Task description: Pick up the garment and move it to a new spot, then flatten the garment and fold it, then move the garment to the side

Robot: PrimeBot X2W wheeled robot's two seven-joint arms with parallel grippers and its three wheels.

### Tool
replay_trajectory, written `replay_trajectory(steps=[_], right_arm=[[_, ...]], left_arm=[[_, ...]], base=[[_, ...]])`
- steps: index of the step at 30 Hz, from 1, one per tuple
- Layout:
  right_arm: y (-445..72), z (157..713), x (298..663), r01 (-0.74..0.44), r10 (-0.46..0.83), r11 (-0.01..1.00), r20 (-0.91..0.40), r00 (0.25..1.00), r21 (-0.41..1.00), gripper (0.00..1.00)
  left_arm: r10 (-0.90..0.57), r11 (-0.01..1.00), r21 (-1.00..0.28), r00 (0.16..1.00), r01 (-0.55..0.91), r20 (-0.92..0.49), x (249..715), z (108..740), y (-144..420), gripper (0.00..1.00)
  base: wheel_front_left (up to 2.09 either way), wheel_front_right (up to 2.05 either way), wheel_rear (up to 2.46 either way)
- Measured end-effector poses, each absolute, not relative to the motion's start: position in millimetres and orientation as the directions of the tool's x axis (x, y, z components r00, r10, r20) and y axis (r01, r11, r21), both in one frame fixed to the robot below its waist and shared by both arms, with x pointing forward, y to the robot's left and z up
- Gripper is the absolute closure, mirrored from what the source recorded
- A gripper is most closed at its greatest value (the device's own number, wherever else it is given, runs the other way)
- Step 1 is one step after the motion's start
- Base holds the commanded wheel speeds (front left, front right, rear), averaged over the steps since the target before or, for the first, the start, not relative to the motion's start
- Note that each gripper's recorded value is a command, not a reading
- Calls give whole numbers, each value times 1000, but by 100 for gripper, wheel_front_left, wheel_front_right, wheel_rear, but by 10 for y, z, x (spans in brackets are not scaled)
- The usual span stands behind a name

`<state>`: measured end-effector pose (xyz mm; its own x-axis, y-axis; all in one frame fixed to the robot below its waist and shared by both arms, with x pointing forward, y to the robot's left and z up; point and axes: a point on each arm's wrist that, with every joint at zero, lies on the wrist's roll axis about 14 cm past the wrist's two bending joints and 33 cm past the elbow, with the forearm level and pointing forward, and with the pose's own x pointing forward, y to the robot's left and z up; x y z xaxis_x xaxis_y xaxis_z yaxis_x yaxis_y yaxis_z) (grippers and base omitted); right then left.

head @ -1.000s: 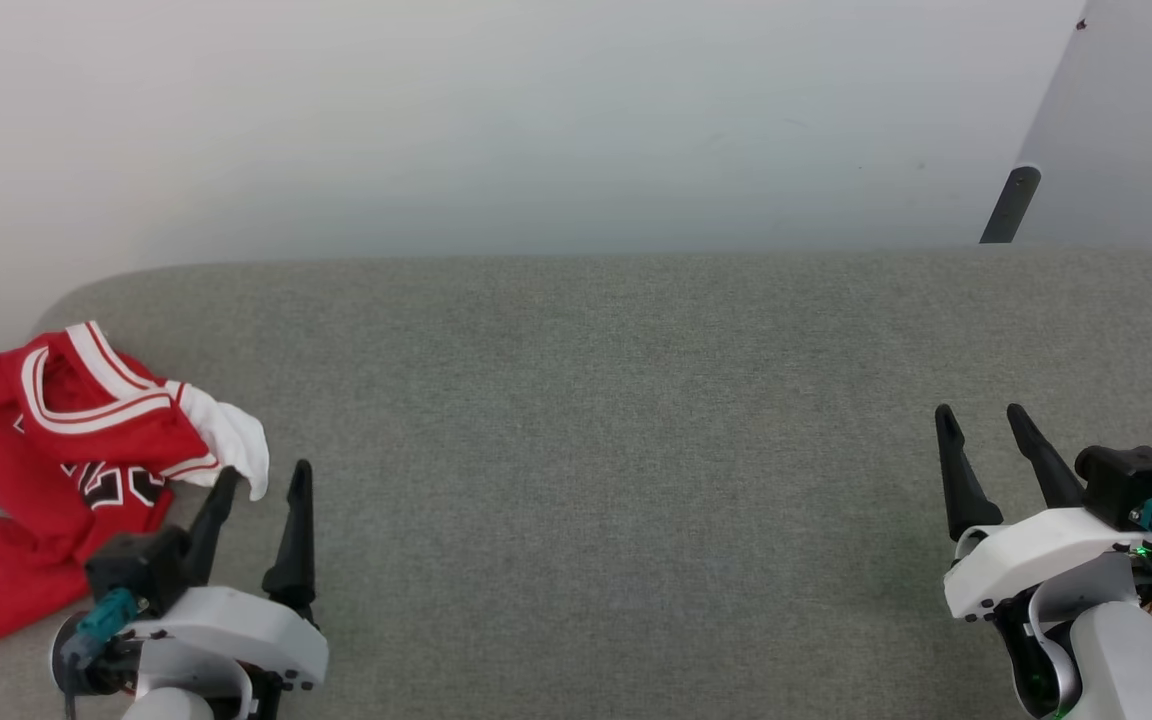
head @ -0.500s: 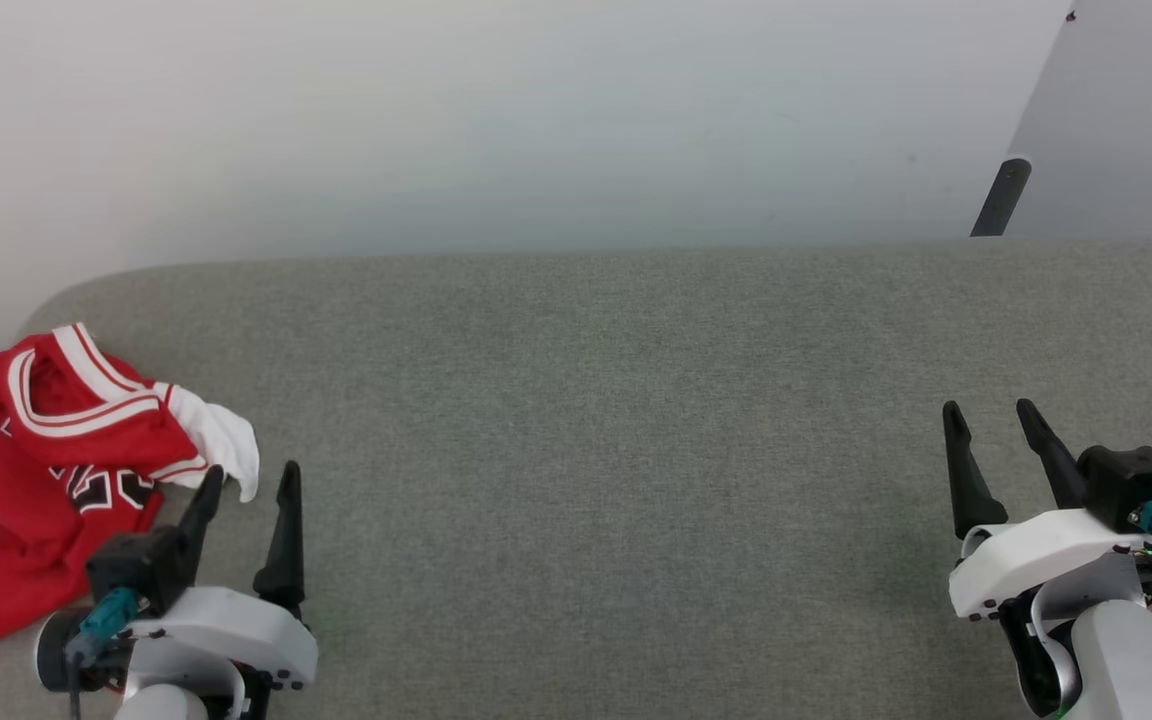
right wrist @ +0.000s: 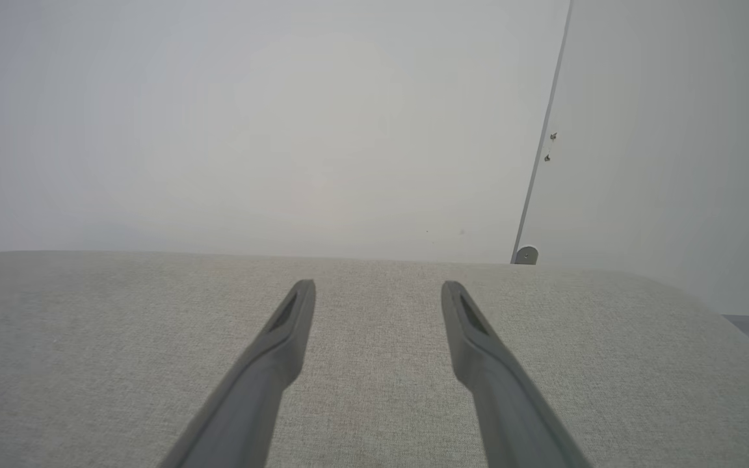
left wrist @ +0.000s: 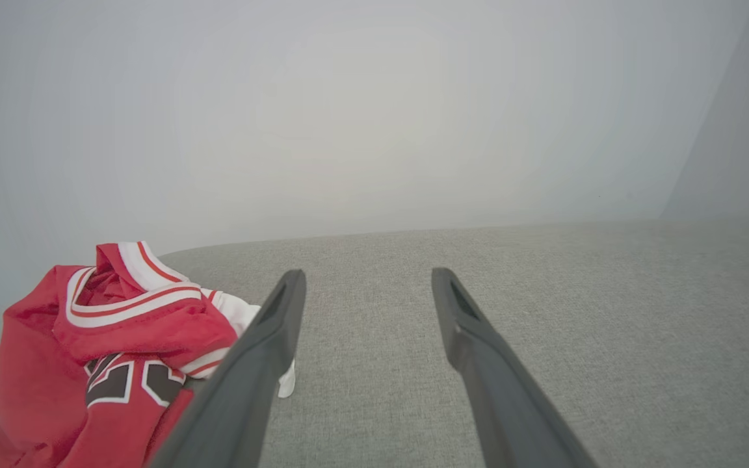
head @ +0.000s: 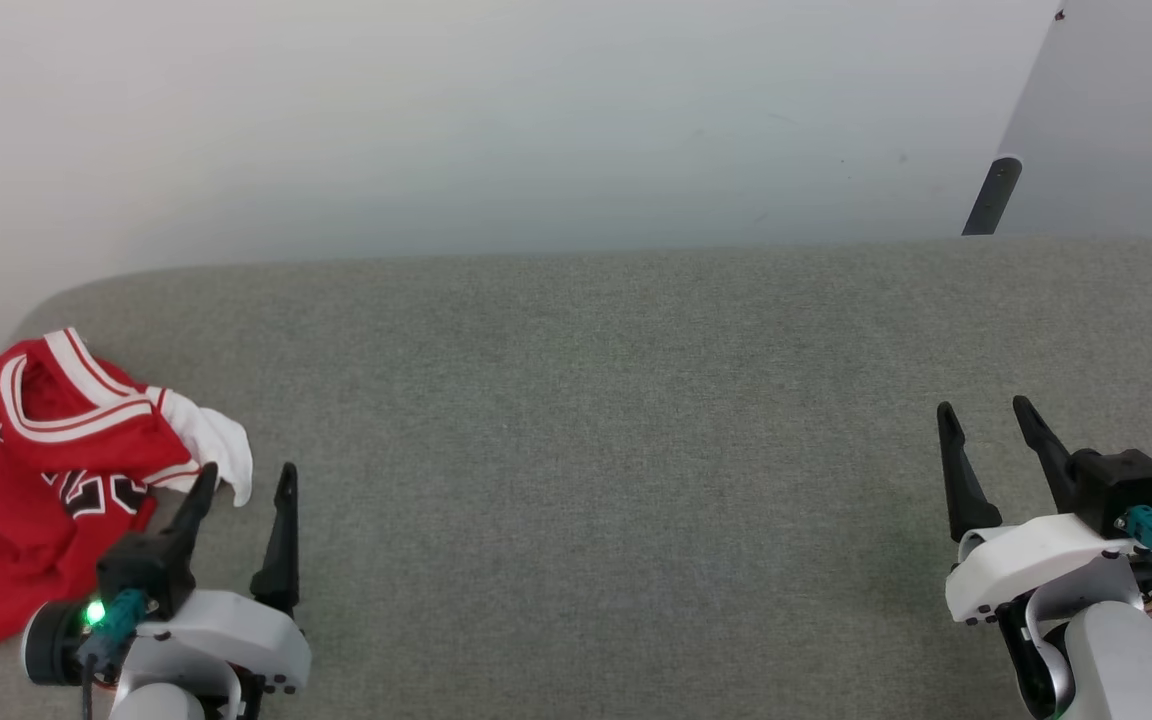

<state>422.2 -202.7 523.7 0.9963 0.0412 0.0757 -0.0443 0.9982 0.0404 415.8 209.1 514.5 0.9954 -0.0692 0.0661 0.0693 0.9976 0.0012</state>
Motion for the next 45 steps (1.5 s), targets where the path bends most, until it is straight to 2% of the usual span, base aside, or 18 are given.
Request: replay_trajectory(steps=[15,21,32,40,45], right_arm=[[-1993,5284,4278,-52,47,997,94,994,49,0],[-1772,5270,4361,-112,106,992,94,990,61,0],[-823,5195,4539,-349,344,934,80,936,74,0],[23,5125,4475,-545,541,833,63,838,100,0],[561,5083,4328,-662,661,742,50,749,107,0]], left_arm=[[-59,998,-22,996,60,60,4113,5108,2106,0],[-23,998,-56,997,26,68,4062,5123,2171,0],[165,982,-94,986,-162,34,3604,4978,2677,0],[308,945,-114,952,-305,3,3078,4856,2977,0],[419,901,-128,908,-415,5,2709,4851,3180,0]], base=[[0,0,0],[0,0,0],[0,0,0],[0,0,0],[0,0,0]])
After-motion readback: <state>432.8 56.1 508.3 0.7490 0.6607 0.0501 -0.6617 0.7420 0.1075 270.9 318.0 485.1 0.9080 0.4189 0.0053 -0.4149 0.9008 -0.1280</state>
